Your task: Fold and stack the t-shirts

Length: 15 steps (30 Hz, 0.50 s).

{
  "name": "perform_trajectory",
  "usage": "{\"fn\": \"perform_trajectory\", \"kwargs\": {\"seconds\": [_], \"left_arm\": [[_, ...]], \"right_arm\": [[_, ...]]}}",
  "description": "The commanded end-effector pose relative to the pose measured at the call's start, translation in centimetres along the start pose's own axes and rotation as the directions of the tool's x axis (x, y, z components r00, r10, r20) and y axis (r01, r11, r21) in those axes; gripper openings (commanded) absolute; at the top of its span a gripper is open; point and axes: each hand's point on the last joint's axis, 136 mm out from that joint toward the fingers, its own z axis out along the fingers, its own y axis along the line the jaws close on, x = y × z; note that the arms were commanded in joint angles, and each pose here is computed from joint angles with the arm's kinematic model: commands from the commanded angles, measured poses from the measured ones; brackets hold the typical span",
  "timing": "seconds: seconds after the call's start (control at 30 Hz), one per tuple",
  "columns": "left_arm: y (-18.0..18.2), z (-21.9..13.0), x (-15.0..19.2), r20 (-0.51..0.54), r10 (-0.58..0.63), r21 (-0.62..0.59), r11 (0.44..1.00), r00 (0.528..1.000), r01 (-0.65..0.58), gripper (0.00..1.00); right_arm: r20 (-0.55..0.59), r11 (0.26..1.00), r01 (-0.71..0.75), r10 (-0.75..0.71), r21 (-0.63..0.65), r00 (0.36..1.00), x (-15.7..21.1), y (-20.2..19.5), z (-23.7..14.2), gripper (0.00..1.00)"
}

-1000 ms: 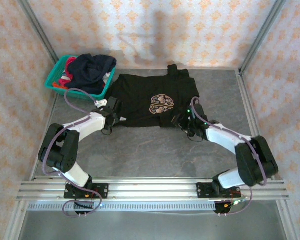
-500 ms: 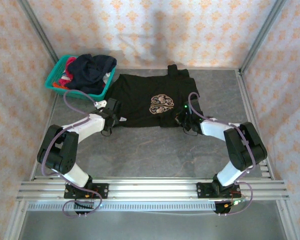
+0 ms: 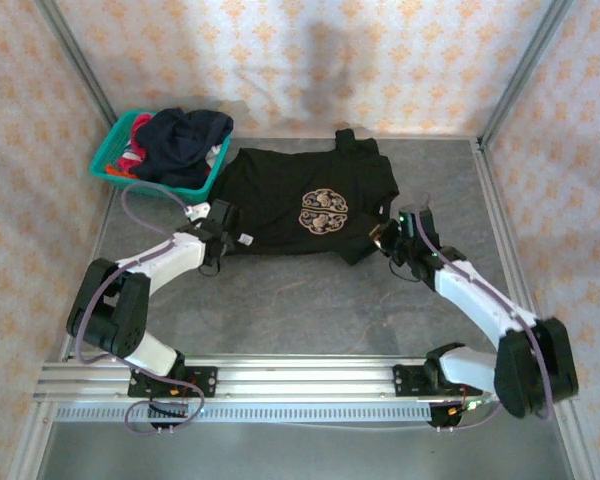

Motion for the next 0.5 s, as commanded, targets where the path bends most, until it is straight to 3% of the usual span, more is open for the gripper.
{"fn": "perform_trajectory", "kwargs": {"seconds": [0.0, 0.27, 0.3, 0.33, 0.4, 0.47], "left_arm": [[2.0, -1.0, 0.3, 0.0, 0.021, -0.044, 0.999, 1.0, -0.021, 0.0], [3.7, -1.7, 2.7, -0.089, 0.037, -0.073, 0.996, 0.995, -0.043, 0.18], [4.0, -1.7, 2.9, -0.091, 0.028, -0.082, 0.996, 0.995, -0.035, 0.29], [4.2, -1.9, 3.0, -0.092, 0.016, -0.084, 0.996, 0.996, -0.024, 0.51], [4.6, -2.2, 3.4, -0.097, -0.009, -0.088, 0.996, 0.995, 0.0, 0.77], [5.0, -2.7, 3.4, -0.09, -0.043, -0.09, 0.995, 0.995, 0.035, 0.95]], "right_arm": [[-0.123, 0.986, -0.01, 0.031, 0.166, 0.992, 4.0, -5.5, -1.6, 0.0], [-0.219, 0.967, -0.064, 0.12, 0.246, 0.968, 7.5, -9.0, -2.4, 0.0], [-0.213, 0.964, -0.059, 0.117, 0.261, 0.97, 7.4, -9.3, -2.2, 0.0], [-0.205, 0.96, -0.053, 0.112, 0.275, 0.972, 7.1, -9.6, -2.0, 0.06], [-0.197, 0.959, -0.039, 0.098, 0.282, 0.975, 6.7, -9.5, -1.5, 0.25], [-0.182, 0.958, -0.028, 0.083, 0.286, 0.98, 6.0, -9.1, -1.3, 0.49]]}}
